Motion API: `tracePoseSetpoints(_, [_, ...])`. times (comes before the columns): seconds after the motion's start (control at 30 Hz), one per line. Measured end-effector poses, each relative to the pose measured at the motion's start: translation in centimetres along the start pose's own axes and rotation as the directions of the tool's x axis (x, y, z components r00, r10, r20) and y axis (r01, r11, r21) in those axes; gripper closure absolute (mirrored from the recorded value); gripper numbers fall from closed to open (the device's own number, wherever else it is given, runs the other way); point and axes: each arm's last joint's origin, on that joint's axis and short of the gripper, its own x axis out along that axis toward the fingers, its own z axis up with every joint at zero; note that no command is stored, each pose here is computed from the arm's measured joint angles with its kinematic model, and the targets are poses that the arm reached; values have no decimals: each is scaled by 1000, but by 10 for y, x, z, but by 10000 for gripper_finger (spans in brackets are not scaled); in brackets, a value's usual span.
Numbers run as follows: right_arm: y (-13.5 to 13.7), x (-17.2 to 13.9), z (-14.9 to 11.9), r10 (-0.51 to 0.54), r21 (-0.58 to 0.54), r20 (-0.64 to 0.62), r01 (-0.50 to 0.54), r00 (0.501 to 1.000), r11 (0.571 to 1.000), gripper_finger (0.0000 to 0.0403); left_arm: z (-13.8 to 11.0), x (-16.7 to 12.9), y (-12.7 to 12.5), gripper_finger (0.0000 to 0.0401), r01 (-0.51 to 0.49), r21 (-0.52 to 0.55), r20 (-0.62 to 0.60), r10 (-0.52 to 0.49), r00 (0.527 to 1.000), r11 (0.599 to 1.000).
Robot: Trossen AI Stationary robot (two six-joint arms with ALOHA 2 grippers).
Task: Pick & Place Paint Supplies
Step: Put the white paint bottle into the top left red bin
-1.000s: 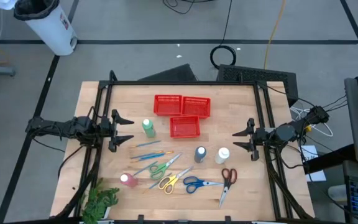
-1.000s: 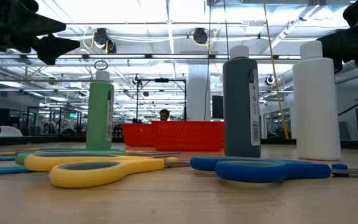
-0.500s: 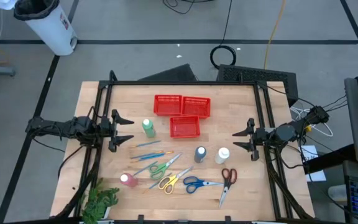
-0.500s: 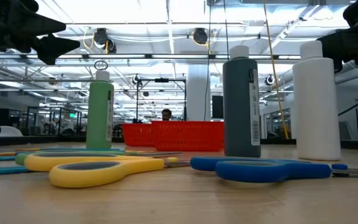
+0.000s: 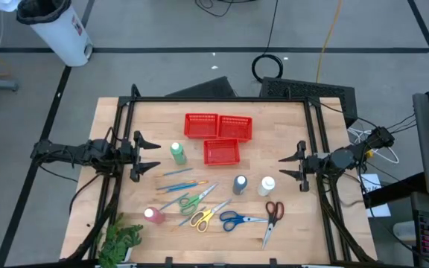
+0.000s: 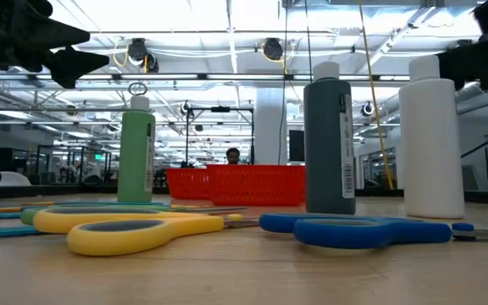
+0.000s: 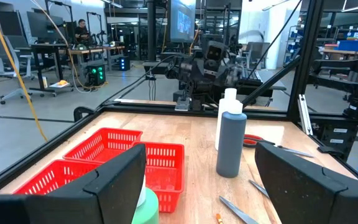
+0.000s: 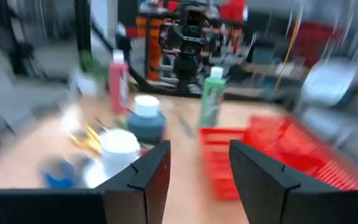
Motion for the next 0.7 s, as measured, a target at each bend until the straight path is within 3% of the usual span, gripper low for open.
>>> tracePoseSetpoints(0.07, [0, 0, 1, 4, -181, 10, -2, 1000, 984, 248, 0, 0, 0, 91, 0, 0, 0, 0, 1000, 1000])
tracePoseSetpoints(0.17, [0, 0, 3, -1, -355, 37, 15, 999, 935, 248, 0, 0, 0, 91, 0, 0, 0, 0, 1000, 1000])
tracePoseSetpoints(0.23, [-1, 0, 5, -7, -434, 60, 32, 998, 900, 248, 0, 0, 0, 91, 0, 0, 0, 0, 1000, 1000])
tracePoseSetpoints(0.3, [-1, 0, 8, -12, -439, 86, 49, 996, 897, 248, 0, 0, 0, 91, 0, 0, 0, 0, 1000, 1000])
tracePoseSetpoints(0.4, [-1, -1, 13, 27, -273, 146, 14, 989, 962, 248, 0, 0, 0, 91, 0, 0, 0, 0, 1000, 1000])
tracePoseSetpoints(0.5, [-1, -2, 19, 86, -21, 225, -84, 971, 996, 248, 0, 0, 0, 91, 0, 0, 0, 0, 1000, 1000])
tracePoseSetpoints(0.6, [-2, -3, 25, 119, 271, 290, -201, 950, 941, 248, 0, 0, 0, 91, 0, 0, 0, 0, 1000, 1000])
tracePoseSetpoints(0.7, [-2, -4, 28, 123, 393, 323, -251, 938, 885, 248, 0, 0, 0, 91, 0, 0, 0, 0, 1000, 1000])
